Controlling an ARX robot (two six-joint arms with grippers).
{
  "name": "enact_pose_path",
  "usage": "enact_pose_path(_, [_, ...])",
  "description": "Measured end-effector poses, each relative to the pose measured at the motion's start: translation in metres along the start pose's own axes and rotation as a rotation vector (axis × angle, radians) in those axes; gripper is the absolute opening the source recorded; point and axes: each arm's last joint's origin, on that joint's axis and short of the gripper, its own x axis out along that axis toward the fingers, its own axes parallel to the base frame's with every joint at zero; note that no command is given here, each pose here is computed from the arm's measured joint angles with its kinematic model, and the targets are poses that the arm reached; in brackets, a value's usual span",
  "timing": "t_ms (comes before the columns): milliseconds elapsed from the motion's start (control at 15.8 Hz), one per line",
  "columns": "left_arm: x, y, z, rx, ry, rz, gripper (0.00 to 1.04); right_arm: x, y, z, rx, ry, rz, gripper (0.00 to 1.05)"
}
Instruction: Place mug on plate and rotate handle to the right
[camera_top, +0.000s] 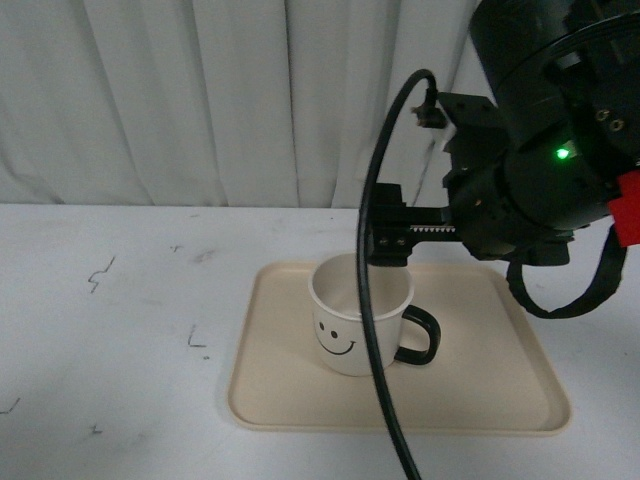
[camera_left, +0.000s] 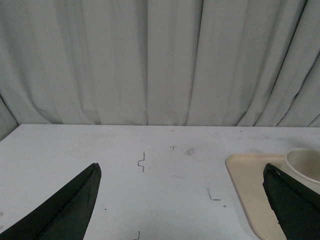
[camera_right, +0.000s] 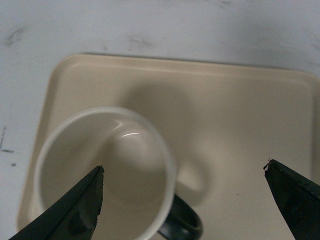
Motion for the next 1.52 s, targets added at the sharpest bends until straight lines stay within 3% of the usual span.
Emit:
enact_pose_path(254, [0.0, 0.0, 0.0, 0.0, 0.0, 0.0, 0.98, 0.016, 0.022, -0.002, -0.032, 0.015, 0.027, 0.98])
enact_pose_path(571, [0.0, 0.0, 0.0, 0.0, 0.0, 0.0, 0.98, 0.039, 0.027, -0.008, -0.032, 0.061, -0.011, 0.95])
enact_pose_path(635, [0.0, 0.0, 0.0, 0.0, 0.0, 0.0, 0.98, 0.04, 0.029, -0.007, -0.033, 0.057, -0.013, 0.84])
enact_pose_path(762, [0.0, 0.0, 0.0, 0.0, 0.0, 0.0, 0.98, 0.055, 0.033, -0.01, -0.044, 0.112, -0.028, 0.36])
enact_pose_path(952, [0.0, 0.0, 0.0, 0.0, 0.0, 0.0, 0.98, 0.052, 0.028, -0.007, -0.087, 0.128, -0.012, 0.06])
enact_pose_path(1206, [0.0, 0.0, 0.0, 0.0, 0.0, 0.0, 0.98, 0.017, -0.001, 0.021, -0.343, 0.099, 0.017, 0.03])
enact_pose_path(1524, [0.0, 0.0, 0.0, 0.0, 0.0, 0.0, 0.98, 0.012, -0.014, 0.009, -0.577, 0.128, 0.101, 0.03])
